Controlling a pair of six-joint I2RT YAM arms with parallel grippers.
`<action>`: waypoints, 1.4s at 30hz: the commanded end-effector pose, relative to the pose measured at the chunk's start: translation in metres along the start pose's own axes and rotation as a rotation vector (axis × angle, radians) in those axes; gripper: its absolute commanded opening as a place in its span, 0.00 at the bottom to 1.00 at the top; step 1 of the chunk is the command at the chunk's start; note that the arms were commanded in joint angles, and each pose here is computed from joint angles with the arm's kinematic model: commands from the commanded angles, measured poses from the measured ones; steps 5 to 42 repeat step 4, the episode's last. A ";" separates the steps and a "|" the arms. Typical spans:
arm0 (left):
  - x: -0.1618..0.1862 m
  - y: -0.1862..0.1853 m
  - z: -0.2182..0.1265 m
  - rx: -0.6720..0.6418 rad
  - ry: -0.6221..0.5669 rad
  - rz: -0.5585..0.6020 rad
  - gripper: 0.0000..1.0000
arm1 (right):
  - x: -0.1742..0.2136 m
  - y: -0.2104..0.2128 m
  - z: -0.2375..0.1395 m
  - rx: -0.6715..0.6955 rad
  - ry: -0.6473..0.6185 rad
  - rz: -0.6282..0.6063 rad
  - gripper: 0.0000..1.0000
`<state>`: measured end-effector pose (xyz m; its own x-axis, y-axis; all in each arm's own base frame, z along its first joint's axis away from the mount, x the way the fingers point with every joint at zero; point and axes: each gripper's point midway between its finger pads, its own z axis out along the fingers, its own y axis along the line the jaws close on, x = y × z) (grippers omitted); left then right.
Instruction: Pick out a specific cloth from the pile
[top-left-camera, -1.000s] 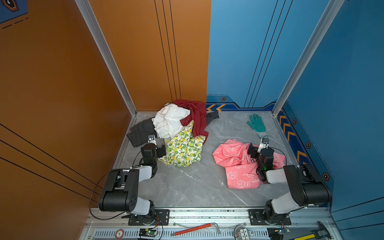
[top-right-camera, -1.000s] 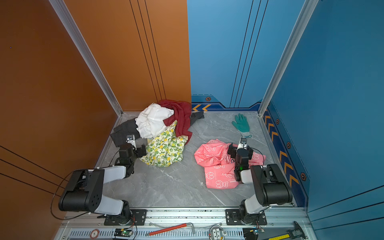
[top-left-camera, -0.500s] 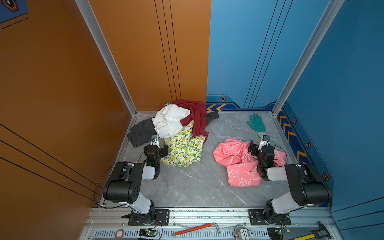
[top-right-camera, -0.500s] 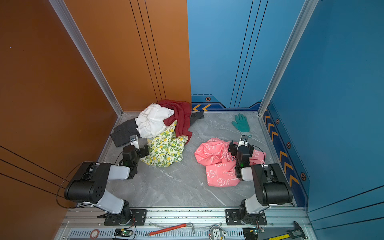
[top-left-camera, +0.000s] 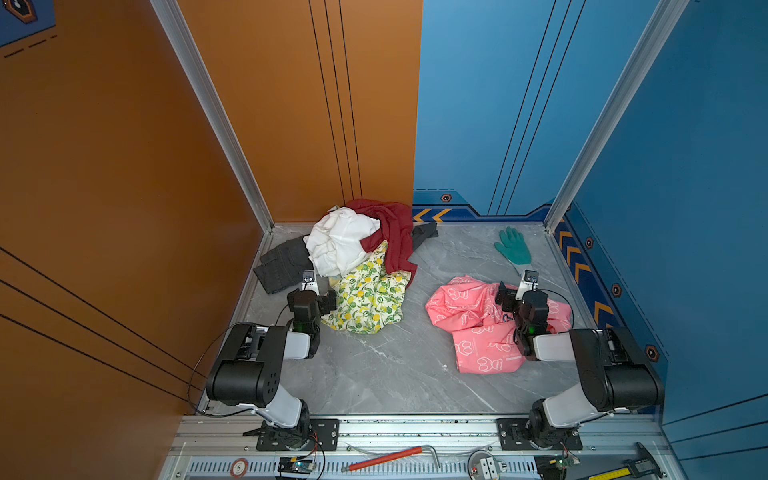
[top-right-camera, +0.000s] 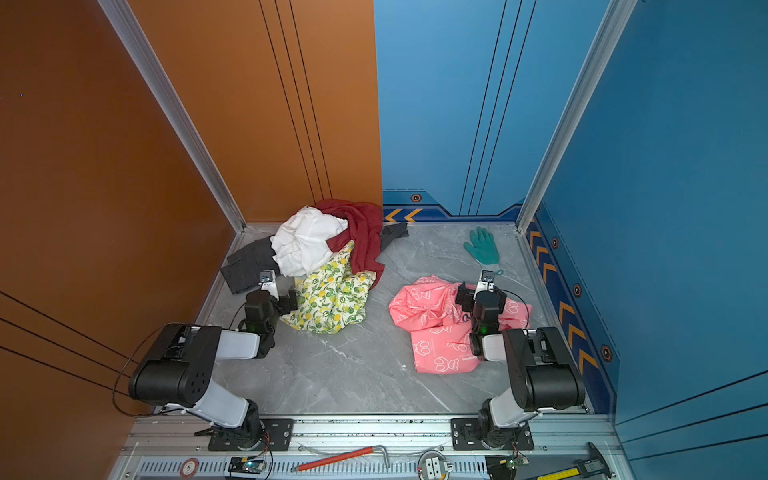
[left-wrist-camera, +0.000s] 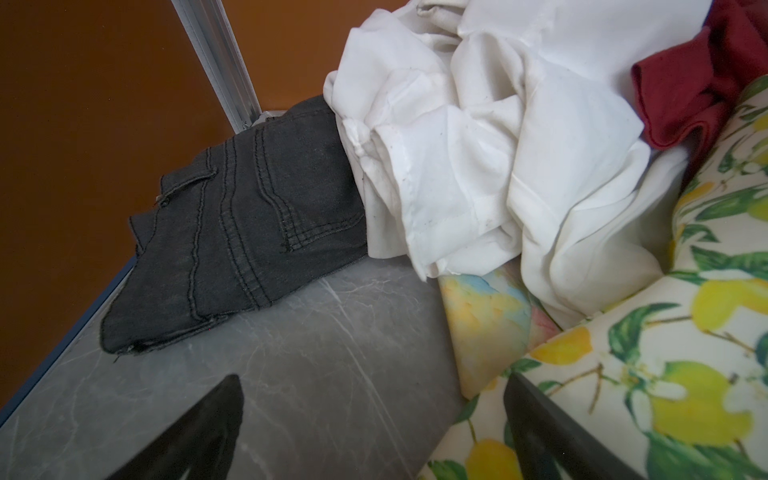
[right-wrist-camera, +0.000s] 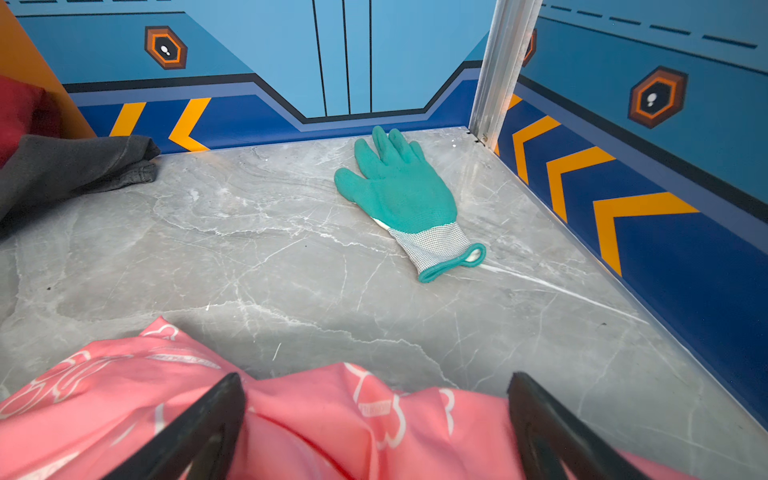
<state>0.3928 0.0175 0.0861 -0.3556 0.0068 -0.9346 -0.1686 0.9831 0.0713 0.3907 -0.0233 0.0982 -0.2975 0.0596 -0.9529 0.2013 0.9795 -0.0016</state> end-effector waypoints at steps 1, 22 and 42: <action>-0.005 0.004 -0.001 -0.018 -0.021 0.005 0.98 | 0.005 0.004 0.004 -0.025 0.031 -0.014 1.00; -0.005 0.004 -0.001 -0.019 -0.020 0.005 0.98 | 0.004 0.003 0.003 -0.023 0.028 -0.015 1.00; -0.005 0.004 -0.001 -0.019 -0.020 0.005 0.98 | 0.004 0.003 0.003 -0.023 0.028 -0.015 1.00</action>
